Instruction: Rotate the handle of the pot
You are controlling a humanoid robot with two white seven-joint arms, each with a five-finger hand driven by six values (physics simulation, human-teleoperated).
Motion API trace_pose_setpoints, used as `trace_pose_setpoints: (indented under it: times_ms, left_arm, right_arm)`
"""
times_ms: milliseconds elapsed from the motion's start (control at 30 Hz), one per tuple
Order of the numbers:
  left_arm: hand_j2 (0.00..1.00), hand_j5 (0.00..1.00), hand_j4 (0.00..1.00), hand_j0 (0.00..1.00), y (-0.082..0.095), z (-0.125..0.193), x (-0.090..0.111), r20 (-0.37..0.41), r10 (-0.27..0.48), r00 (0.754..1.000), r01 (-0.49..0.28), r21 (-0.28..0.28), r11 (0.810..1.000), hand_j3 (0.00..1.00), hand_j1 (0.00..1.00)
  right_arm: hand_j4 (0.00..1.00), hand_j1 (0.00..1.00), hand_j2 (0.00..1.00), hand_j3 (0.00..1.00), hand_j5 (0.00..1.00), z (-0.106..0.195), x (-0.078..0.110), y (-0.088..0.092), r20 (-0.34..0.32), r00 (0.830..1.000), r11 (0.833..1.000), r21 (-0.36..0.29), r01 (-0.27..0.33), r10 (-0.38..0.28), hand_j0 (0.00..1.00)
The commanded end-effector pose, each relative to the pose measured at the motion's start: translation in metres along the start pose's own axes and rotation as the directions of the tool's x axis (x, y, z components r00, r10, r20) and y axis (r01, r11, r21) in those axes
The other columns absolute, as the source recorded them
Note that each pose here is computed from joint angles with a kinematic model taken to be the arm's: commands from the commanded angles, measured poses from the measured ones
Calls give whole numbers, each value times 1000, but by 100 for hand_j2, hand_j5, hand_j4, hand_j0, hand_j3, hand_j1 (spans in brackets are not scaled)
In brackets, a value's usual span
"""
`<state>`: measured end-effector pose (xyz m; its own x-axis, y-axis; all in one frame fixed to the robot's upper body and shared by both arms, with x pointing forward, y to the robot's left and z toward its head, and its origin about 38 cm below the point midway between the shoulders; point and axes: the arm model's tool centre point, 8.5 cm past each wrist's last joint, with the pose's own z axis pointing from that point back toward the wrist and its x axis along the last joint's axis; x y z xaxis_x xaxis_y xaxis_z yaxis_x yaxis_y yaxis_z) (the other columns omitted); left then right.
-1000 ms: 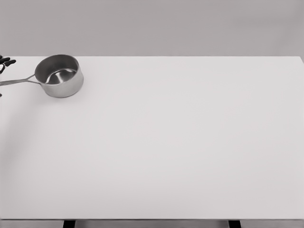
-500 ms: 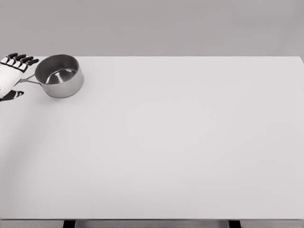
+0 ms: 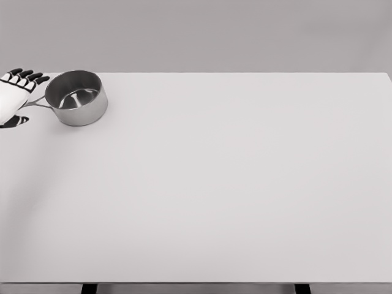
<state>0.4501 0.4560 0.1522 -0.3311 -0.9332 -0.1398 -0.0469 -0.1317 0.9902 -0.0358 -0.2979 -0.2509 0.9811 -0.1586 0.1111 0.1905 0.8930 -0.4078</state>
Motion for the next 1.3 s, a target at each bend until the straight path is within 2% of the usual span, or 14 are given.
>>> trace_pose_setpoints:
  times_ms: [0,633,733,1100,1267]
  left_arm:
    - [100,100,100,100,-2,2,-2,-5,-1,1000,1,-7,1000,100,100]
    - [100,100,100,100,-1,-3,-11,-29,-3,1000,2,-18,1000,100,100]
    - [100,100,100,100,-3,-3,-17,-48,6,999,-7,-28,1000,100,100]
    - [100,100,100,100,-1,-12,-16,-48,-8,999,6,-35,999,100,100]
    - [100,100,100,100,0,-13,-24,-71,-1,997,-2,-41,999,100,100]
  right_arm:
    - [100,100,100,100,100,0,0,0,0,1000,1000,0,1,-1,100]
    - [100,100,100,100,100,0,0,0,0,1000,1000,0,1,-1,100]
    - [100,100,100,100,100,0,0,0,0,1000,1000,0,1,-1,100]
    - [100,100,100,100,100,0,0,0,0,1000,1000,0,1,-1,100]
    - [100,100,100,100,100,0,0,0,0,1000,1000,0,1,-1,100]
